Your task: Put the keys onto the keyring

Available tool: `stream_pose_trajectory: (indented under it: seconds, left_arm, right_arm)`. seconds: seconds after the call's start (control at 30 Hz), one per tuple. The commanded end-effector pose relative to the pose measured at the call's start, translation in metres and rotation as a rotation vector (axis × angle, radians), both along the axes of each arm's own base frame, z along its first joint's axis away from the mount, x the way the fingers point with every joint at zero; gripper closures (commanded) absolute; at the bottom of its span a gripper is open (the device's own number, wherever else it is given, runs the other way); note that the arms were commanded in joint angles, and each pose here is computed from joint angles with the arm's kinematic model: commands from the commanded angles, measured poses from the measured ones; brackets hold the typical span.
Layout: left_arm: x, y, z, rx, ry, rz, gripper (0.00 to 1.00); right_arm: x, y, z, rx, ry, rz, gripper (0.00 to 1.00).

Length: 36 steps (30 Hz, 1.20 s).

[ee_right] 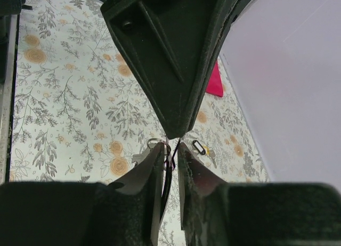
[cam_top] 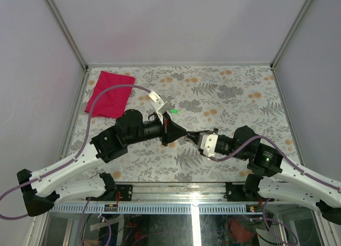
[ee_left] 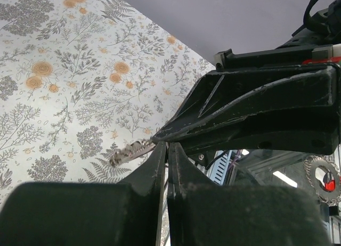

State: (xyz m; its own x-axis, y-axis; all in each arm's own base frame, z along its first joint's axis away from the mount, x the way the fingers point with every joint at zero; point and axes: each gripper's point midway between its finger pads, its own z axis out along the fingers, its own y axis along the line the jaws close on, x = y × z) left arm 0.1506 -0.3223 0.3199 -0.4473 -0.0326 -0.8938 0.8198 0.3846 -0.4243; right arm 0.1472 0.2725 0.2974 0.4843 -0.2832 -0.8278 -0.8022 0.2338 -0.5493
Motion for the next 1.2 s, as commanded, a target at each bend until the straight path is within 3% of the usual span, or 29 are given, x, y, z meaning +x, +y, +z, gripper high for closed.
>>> stream_pose_trajectory:
  seconds: [0.0, 0.27, 0.5, 0.9, 1.17]
  left_arm:
    - [-0.002, 0.003, 0.032, -0.072, -0.086, -0.013, 1.00]
    - [-0.005, 0.008, 0.031, -0.034, -0.120, -0.030, 1.00]
    - [0.003, 0.013, 0.028, 0.009, -0.145, 0.012, 1.00]
    - [0.016, 0.019, 0.027, 0.005, -0.134, 0.107, 1.00]
    - [0.020, 0.021, 0.027, 0.005, -0.126, 0.132, 1.00]
  right_arm:
    - [-0.002, -0.005, 0.023, 0.084, -0.041, 0.000, 0.76]
    - [-0.011, -0.017, 0.023, 0.129, 0.007, -0.007, 0.62]
    - [-0.011, -0.023, 0.022, 0.213, 0.210, -0.082, 0.53]
    - [-0.005, -0.020, 0.006, 0.366, 0.534, -0.209, 0.49]
    - [-0.003, -0.007, -0.005, 0.385, 0.587, -0.200, 0.49]
